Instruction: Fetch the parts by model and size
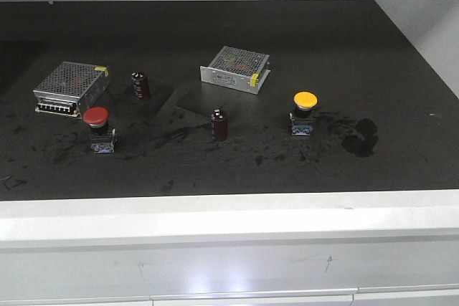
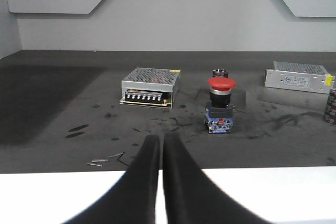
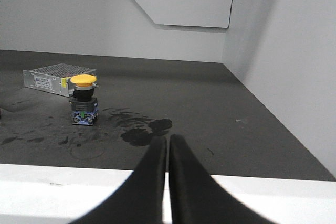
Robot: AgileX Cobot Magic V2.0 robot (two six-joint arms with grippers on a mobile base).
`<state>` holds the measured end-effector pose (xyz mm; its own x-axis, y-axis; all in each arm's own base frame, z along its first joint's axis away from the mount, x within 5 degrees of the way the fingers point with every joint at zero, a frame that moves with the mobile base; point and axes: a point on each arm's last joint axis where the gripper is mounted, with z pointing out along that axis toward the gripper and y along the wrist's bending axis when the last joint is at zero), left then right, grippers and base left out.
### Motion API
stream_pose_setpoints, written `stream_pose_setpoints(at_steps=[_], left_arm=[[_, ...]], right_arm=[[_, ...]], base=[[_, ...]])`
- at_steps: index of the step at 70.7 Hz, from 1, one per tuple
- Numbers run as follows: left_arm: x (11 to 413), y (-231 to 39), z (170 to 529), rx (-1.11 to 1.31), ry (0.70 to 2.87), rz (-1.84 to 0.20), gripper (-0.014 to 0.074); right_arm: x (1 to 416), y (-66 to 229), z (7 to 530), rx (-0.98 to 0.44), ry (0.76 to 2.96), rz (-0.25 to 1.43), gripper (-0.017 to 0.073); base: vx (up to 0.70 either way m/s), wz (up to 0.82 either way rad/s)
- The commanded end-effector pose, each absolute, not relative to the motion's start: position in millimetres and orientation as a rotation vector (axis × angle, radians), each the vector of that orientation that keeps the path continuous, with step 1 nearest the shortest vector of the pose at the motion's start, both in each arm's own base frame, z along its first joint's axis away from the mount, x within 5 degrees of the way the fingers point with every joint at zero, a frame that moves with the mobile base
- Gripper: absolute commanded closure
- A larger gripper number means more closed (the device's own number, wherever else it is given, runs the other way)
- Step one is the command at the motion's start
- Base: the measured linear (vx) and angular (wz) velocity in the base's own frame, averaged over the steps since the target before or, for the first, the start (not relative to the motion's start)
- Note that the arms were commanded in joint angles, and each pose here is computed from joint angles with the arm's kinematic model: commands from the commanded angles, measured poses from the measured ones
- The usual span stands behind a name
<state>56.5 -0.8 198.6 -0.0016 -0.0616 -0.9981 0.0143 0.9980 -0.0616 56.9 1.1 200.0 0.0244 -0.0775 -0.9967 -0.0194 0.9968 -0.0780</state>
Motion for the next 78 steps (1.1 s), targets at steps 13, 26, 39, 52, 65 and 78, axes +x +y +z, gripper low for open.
stream_pose_setpoints(at_steps=[13,26,39,52,65,78], left_arm=[[55.1,-0.8,206.3,-0.041,1.481,-0.070,0.0599],[55.1,-0.8,206.3,-0.041,1.481,-0.070,0.0599],[55.1,-0.8,206.3,-0.041,1.481,-0.070,0.0599],[55.1,-0.8,206.3,-0.041,1.481,-0.070,0.0599],[55.1,-0.8,206.3,-0.041,1.481,-0.070,0.0599],[54.7,-0.8,209.6,-0.029,1.444,-0.058,0.0599]], right_arm=[[55.9,1.2,204.4,-0.082,1.471,-0.057,0.0569],[55.9,1.2,204.4,-0.082,1.471,-0.057,0.0569],[55.9,1.2,204.4,-0.082,1.471,-0.057,0.0569],[55.9,1.2,204.4,-0.082,1.471,-0.057,0.0569],[55.9,1.2,204.4,-0.082,1.471,-0.057,0.0569],[54.8,1.9,212.5,-0.096,1.386,-0.069,0.0569]], base=[[0.00,0.00],[0.00,0.00],[0.00,0.00],[0.00,0.00],[0.00,0.00],[0.00,0.00]])
